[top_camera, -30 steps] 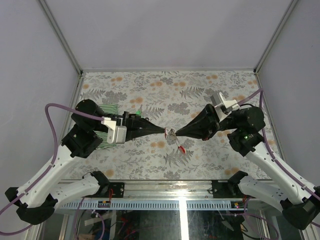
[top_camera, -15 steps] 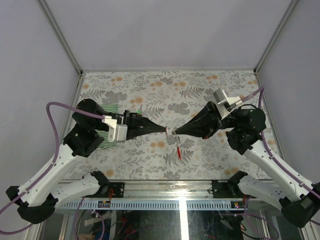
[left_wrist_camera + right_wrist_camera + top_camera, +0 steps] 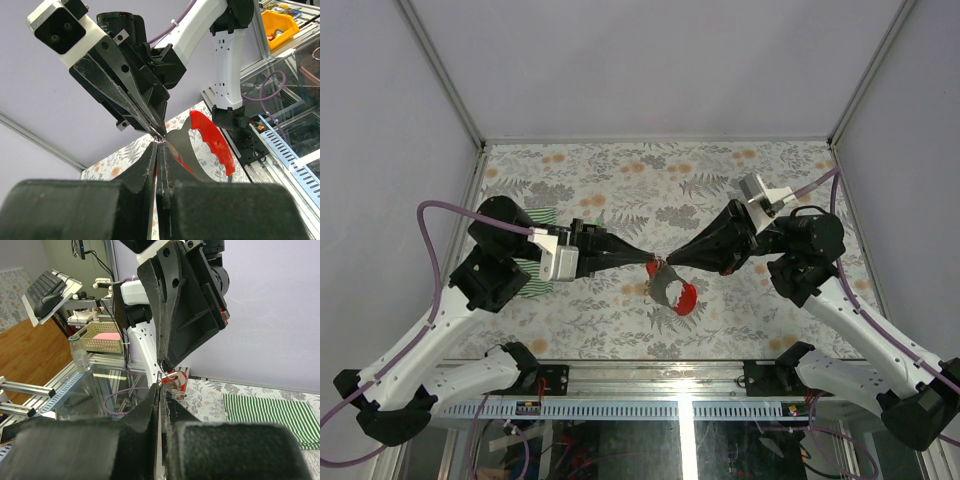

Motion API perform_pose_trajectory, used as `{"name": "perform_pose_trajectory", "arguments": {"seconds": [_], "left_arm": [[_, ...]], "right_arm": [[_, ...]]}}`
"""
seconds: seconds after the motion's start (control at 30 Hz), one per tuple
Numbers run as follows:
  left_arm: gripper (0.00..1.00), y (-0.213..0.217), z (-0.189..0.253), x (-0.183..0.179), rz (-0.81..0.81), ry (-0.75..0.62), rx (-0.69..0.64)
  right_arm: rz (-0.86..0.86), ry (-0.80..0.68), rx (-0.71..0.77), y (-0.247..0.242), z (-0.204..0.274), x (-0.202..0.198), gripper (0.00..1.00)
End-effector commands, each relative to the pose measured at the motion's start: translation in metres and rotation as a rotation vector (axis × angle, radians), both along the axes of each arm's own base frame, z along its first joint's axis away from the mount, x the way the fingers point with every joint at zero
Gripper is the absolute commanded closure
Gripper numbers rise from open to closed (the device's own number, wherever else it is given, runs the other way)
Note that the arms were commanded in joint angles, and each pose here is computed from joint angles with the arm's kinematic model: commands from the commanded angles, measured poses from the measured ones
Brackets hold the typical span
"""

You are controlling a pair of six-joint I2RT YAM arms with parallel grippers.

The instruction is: Put the keys on the keyring

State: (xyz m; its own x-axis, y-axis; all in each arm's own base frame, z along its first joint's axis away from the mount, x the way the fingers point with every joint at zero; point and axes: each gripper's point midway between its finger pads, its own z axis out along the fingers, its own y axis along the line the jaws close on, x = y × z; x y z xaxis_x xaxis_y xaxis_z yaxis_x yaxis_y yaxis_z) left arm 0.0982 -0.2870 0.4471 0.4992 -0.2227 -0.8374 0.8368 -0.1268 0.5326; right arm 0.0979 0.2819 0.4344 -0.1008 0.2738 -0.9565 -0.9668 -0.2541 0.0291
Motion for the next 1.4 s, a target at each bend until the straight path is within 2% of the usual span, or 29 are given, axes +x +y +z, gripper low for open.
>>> {"name": "perform_pose_trajectory", "arguments": {"seconds": [0.0, 0.7, 1.37], "left_arm": [[1.0, 0.0, 0.012, -0.003, -0.011, -0.027, -0.037], [1.0, 0.001, 0.01, -0.008, -0.023, -0.036, -0.037], [1.0, -0.001, 0.007, -0.003, -0.003, 0.001, -0.024]], "right_arm": [[-0.013, -0.052, 0.066, -0.002, 0.022, -0.005, 1.0], [-0.091, -0.033, 0.085, -0.004, 0.029, 0.004, 1.0], [-0.051, -0.046, 0.098, -0.006, 0.032, -0.005, 1.0]]}}
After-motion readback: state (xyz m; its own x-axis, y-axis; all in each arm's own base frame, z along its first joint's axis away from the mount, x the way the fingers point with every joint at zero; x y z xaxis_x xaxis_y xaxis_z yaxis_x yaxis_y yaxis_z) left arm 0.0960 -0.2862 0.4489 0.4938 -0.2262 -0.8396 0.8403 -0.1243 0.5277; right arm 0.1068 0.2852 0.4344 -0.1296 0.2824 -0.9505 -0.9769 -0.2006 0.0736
